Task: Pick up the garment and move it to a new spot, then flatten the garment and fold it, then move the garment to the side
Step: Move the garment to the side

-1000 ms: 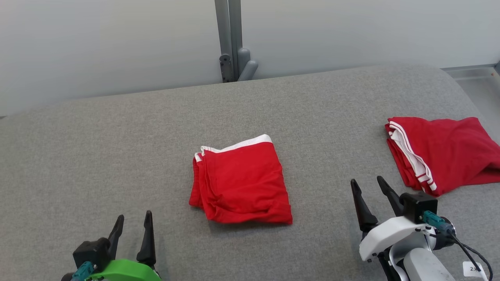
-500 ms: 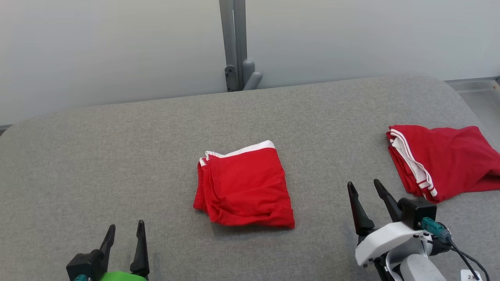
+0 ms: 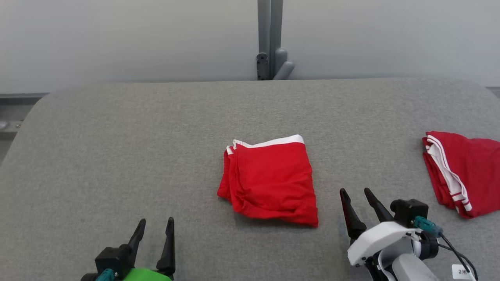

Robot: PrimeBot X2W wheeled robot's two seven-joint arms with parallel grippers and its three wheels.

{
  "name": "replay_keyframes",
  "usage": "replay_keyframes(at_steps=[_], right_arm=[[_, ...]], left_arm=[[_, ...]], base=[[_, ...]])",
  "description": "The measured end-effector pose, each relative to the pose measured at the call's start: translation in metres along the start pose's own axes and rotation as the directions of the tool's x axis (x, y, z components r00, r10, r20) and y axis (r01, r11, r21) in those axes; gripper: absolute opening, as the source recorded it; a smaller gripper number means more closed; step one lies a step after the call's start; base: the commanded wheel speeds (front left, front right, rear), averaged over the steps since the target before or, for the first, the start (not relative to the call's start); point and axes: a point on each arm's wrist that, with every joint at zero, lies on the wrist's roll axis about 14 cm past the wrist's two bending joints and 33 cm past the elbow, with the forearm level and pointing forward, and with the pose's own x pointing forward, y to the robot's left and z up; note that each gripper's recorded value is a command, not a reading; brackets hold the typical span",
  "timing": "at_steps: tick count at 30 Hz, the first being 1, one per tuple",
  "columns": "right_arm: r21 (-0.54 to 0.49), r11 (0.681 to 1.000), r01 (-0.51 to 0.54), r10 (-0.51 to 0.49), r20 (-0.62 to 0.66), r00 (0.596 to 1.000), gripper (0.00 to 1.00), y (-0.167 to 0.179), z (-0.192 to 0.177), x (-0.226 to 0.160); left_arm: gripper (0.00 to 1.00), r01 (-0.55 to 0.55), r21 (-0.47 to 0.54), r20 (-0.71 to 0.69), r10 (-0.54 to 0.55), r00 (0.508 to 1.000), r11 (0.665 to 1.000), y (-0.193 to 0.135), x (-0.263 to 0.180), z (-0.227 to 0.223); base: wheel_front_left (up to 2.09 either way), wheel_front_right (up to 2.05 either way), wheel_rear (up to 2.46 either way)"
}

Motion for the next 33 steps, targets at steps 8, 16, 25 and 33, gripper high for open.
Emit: replay_keyframes(at_steps=[8, 16, 25, 33], right_arm=[[0.027, 0.996, -0.084, 0.086, -0.064, 0.994, 1.00, 0.032, -0.011, 0.046], [0.049, 0.993, -0.108, 0.116, -0.208, 0.971, 1.00, 0.048, -0.046, 0.079], [0.058, 0.986, -0.155, 0.166, -0.341, 0.925, 0.00, 0.071, -0.084, 0.085], [0.060, 0.991, -0.118, 0.130, -0.283, 0.950, 0.00, 0.054, -0.070, 0.078]], left_arm=[[1.00, -0.084, -0.011, 0.002, 0.084, 0.996, 0.996, 0.023, -0.018, -0.001], [1.00, -0.197, -0.058, 0.024, 0.198, 0.980, 0.979, 0.051, -0.040, 0.003], [1.00, -0.256, -0.074, 0.006, 0.258, 0.966, 0.964, 0.065, -0.051, -0.002], [1.00, -0.186, -0.066, -0.009, 0.186, 0.983, 0.980, 0.048, -0.032, -0.005]], base=[[0.00, 0.00, 0.00], [0.00, 0.00, 0.00], [0.00, 0.00, 0.00], [0.00, 0.00, 0.00]])
